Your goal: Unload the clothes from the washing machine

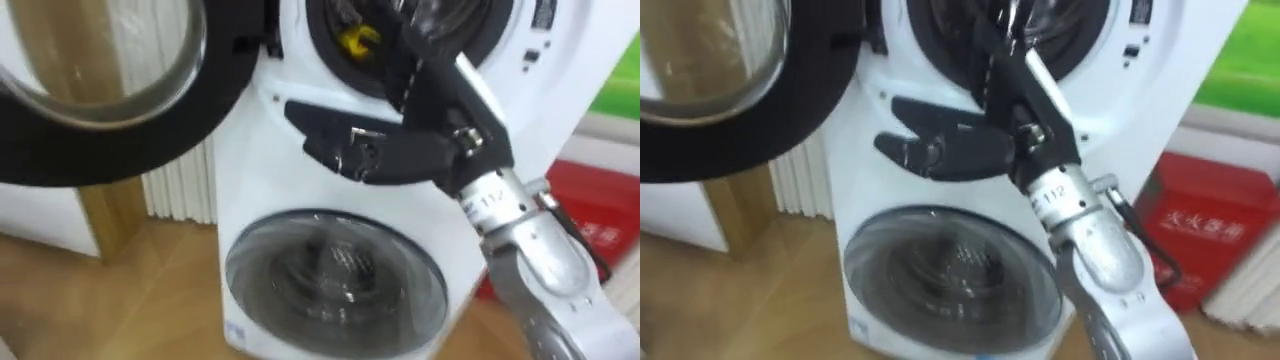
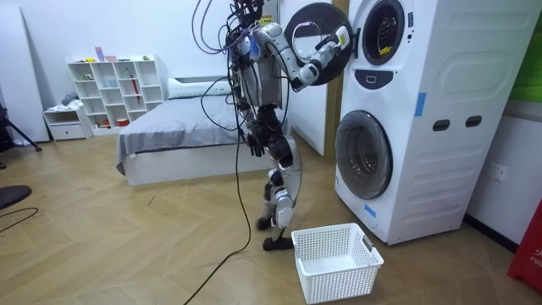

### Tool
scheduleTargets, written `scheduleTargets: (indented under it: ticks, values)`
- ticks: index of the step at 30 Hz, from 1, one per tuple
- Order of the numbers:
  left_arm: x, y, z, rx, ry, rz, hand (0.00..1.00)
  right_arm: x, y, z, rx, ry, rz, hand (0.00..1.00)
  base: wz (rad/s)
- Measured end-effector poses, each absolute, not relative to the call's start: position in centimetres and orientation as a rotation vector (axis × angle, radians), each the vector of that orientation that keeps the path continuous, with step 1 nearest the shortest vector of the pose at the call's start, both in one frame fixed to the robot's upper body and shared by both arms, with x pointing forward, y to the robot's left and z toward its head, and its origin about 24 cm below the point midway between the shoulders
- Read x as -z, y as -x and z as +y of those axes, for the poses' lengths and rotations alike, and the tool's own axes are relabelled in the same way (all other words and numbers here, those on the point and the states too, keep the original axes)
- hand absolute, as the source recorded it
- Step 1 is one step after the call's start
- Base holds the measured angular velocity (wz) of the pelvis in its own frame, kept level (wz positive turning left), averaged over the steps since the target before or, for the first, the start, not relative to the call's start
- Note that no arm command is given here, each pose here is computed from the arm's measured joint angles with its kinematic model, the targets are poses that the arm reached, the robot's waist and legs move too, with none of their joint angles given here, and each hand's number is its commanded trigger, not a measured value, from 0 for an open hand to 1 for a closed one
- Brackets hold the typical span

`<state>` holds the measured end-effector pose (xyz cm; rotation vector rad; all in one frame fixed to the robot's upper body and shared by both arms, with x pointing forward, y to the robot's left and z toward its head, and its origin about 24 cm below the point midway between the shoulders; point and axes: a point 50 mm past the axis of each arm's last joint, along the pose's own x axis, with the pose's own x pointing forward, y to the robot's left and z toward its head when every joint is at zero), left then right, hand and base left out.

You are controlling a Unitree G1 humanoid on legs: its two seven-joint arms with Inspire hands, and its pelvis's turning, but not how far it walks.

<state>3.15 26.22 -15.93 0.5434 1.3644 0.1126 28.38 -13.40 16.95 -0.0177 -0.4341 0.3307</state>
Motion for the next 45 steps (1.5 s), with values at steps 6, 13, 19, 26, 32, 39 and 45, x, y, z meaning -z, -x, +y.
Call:
scheduleTargets:
  ticks: [6, 13, 19, 26, 32, 39, 45]
  values:
    - [15.5, -0.3, 27.7, -0.221, -0.492, 1.425, 0.0, -16.6, -28.7, -13.5, -0.315, 0.026, -0.416, 0.0, -0.36]
    - [15.5, -3.8, 27.5, -0.187, -0.501, 1.34, 0.0, -16.1, -28.8, -14.4, -0.242, 0.042, -0.393, 0.0, -0.02]
    - [14.8, -7.7, 27.8, -0.192, -0.548, 1.238, 0.0, -15.7, -28.7, -15.1, -0.165, 0.09, -0.389, 0.0, -0.2]
    - [14.4, -9.0, 27.6, -0.173, -0.558, 1.167, 0.0, -15.6, -28.3, -15.2, -0.195, 0.13, -0.389, 0.0, -0.1]
    - [14.8, -6.6, 28.0, -0.198, -0.548, 1.227, 0.0, -15.3, -28.2, -15.3, -0.26, 0.162, -0.366, 0.0, 0.0]
    - [15.3, -3.1, 27.9, -0.23, -0.516, 1.343, 0.0, -16.8, -27.9, -15.5, -0.265, 0.141, -0.421, 0.0, 0.07]
    - [15.6, -3.1, 26.9, -0.214, -0.493, 1.345, 0.0, -18.8, -28.3, -18.0, -0.088, 0.077, -0.494, 0.0, 0.07]
